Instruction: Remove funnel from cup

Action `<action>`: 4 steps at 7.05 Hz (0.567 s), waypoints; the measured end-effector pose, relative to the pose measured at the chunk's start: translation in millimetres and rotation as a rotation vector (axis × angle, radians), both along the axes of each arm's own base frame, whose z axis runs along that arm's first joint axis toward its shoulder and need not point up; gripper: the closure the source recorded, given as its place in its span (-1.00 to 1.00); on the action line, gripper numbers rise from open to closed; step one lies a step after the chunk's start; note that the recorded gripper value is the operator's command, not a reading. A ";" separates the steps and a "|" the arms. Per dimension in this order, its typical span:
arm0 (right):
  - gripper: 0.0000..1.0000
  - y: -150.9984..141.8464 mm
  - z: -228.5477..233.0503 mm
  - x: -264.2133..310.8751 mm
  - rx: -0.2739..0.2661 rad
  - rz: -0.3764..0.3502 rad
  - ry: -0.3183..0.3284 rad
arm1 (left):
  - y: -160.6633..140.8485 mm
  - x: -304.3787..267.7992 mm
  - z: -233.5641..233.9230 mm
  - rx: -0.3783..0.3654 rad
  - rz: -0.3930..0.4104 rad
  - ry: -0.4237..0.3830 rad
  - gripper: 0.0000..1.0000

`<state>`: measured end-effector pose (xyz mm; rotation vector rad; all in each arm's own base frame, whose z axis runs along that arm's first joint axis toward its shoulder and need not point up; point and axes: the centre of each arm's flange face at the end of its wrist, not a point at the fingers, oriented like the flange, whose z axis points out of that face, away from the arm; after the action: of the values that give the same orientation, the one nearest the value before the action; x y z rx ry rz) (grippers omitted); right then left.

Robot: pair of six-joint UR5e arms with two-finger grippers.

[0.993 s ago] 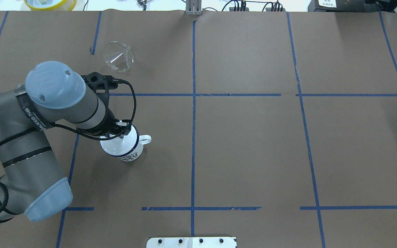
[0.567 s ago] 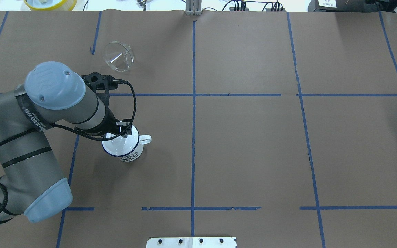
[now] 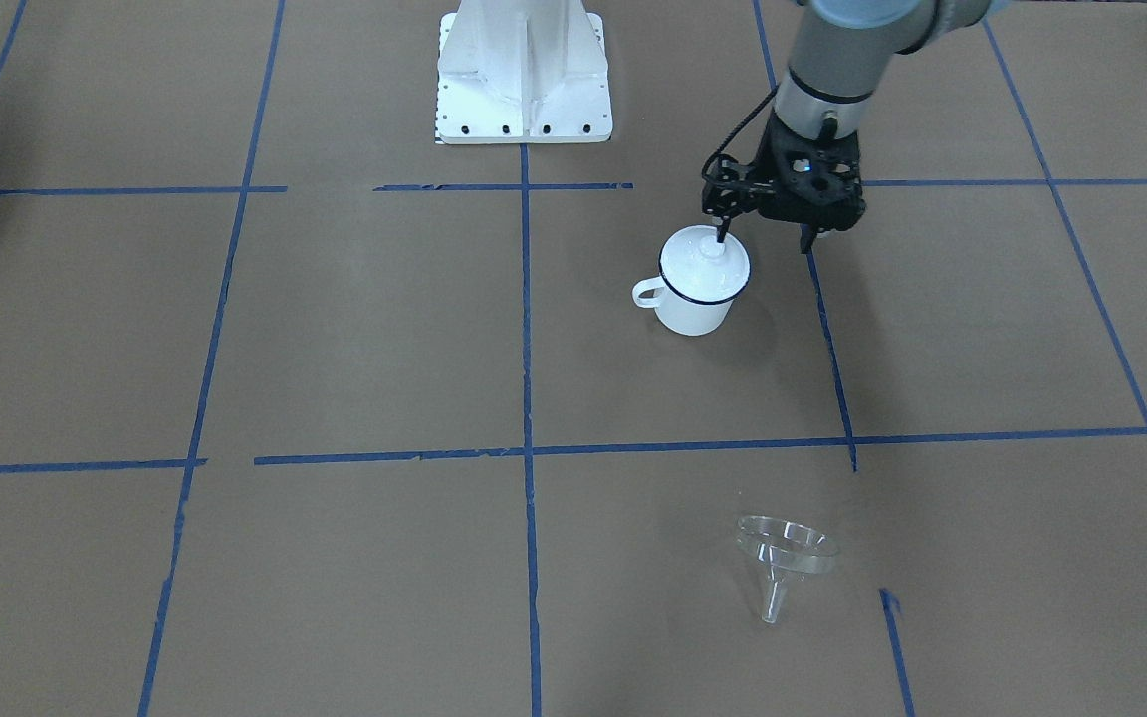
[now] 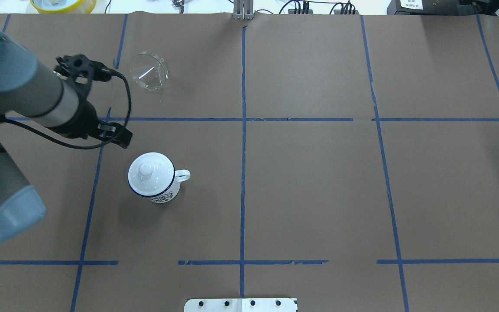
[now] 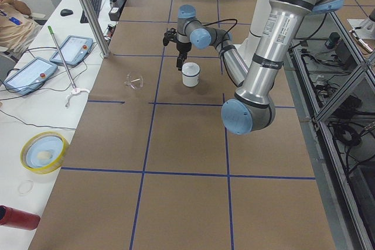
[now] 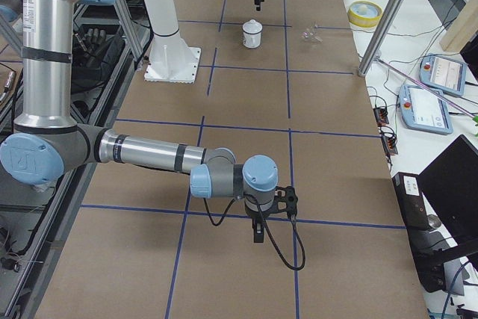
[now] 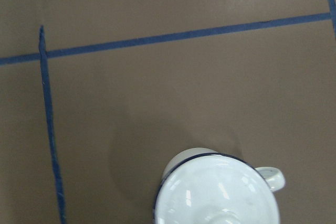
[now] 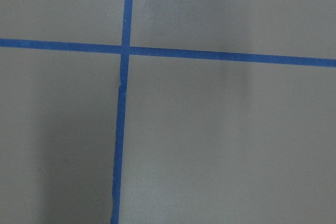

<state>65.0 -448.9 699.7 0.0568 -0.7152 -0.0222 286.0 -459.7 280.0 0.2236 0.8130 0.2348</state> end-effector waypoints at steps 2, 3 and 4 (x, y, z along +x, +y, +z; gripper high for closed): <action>-1.00 0.0 0.0 0.0 0.000 0.000 0.000 | -41.2 -130.6 77.8 0.040 0.029 -0.032 -1.00; -1.00 0.0 0.0 0.0 0.000 0.000 0.000 | -49.6 -191.9 135.4 0.045 0.054 -0.065 -1.00; -1.00 0.0 0.0 0.0 0.000 0.000 0.000 | -51.8 -245.9 203.1 0.024 0.081 -0.103 -1.00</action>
<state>65.0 -448.9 699.7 0.0569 -0.7152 -0.0223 40.0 -511.5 483.1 0.1998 0.7184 0.3301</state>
